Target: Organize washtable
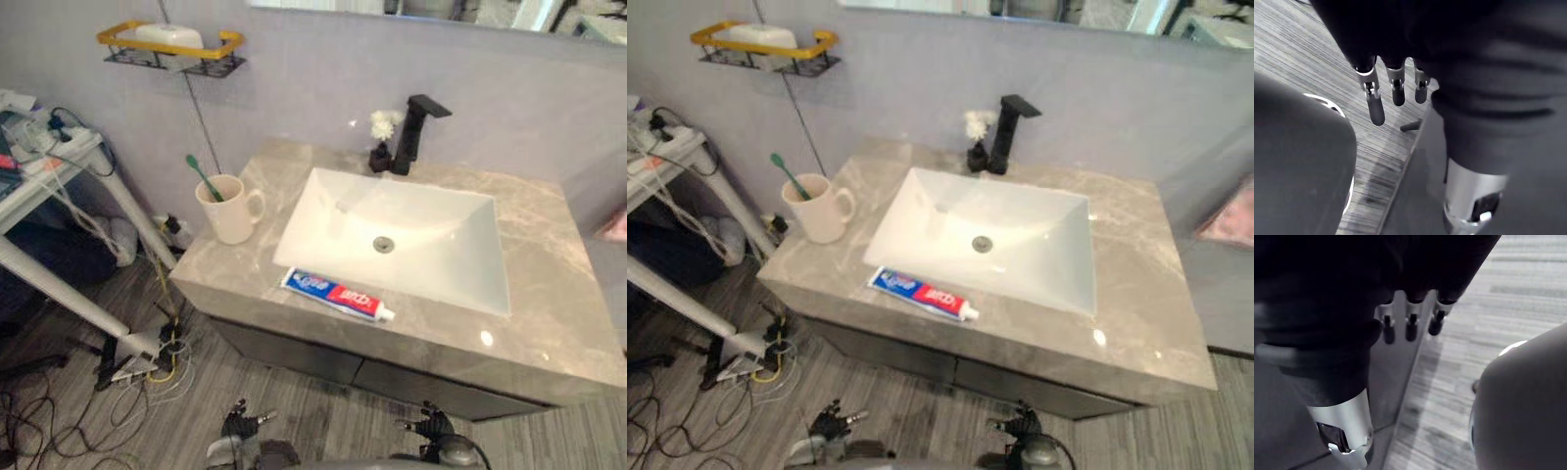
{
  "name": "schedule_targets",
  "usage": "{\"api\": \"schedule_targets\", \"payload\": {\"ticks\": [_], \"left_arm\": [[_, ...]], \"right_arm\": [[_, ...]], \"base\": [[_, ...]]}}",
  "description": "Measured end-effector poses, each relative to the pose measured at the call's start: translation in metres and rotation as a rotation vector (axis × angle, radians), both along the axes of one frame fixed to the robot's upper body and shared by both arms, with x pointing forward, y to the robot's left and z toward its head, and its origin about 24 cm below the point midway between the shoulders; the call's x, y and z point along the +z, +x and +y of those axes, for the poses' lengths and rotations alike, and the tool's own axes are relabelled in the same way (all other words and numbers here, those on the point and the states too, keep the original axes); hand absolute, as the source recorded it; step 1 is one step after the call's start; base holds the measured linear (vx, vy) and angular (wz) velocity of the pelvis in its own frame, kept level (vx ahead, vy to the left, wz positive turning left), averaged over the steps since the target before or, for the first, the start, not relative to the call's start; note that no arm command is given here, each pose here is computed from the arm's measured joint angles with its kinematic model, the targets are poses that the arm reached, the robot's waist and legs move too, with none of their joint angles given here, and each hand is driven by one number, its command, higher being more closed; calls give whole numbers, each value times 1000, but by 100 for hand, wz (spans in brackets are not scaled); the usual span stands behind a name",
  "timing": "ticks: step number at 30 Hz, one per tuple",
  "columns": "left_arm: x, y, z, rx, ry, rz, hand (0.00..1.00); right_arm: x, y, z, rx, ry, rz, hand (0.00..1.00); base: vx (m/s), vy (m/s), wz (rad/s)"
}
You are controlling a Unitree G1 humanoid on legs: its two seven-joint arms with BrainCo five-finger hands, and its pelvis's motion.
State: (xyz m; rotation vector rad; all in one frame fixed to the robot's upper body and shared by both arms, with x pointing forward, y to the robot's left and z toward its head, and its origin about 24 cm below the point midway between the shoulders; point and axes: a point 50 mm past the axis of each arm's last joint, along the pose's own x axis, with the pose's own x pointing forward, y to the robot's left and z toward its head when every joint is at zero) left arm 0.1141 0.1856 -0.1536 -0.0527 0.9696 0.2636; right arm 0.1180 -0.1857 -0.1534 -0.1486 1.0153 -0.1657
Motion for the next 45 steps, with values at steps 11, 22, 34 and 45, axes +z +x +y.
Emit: {"api": "schedule_targets", "payload": {"ticks": [11, 22, 34, 45], "left_arm": [[2, 2, 7, -56, 47, 5, 0], [-6, -10, 0, -45, 22, 66, 0], [-8, -14, 3, -60, 27, 90, 0], [-8, -15, 4, -83, 32, 95, 0]], "right_arm": [[-3, -12, 7, -72, 29, 20, 0], [-5, -16, -1, -67, 11, 47, 0], [-9, -23, -2, -78, 14, 85, 0], [-9, -22, -4, -70, 9, 93, 0]], "base": [[56, 196, -63], [28, 60, -28], [-13, -29, 10], [-41, -38, 9]]}}
